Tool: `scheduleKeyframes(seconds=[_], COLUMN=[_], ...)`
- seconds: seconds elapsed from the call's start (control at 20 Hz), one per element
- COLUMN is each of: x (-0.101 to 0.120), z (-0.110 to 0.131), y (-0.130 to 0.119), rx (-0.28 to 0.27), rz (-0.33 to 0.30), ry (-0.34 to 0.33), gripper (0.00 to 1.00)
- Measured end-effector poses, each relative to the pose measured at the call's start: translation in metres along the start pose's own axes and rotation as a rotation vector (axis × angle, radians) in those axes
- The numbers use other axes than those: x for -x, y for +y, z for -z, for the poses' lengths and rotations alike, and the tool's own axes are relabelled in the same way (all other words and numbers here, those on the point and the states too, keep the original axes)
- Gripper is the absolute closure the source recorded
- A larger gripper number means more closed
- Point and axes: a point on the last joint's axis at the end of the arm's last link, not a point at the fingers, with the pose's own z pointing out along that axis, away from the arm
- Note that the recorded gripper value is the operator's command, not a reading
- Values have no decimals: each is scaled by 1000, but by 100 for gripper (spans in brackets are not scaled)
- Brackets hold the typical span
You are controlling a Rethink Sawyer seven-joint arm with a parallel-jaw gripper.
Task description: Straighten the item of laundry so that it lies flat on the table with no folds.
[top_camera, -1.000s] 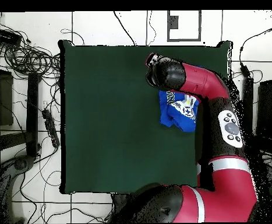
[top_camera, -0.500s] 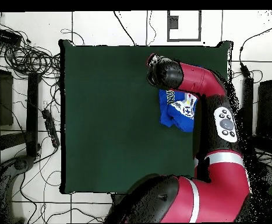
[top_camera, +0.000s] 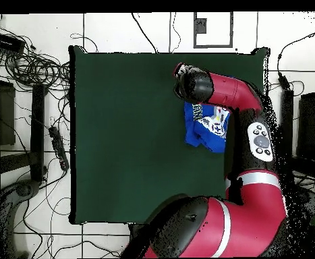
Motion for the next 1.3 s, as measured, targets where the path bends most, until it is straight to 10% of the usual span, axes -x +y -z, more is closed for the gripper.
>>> scheduleKeyframes(seconds=[0.65,1.3], x=[4,20], z=[7,24], y=[-9,-87], rx=[-6,-45], rz=[-4,-57], ry=[-2,9], gripper=[0,0])
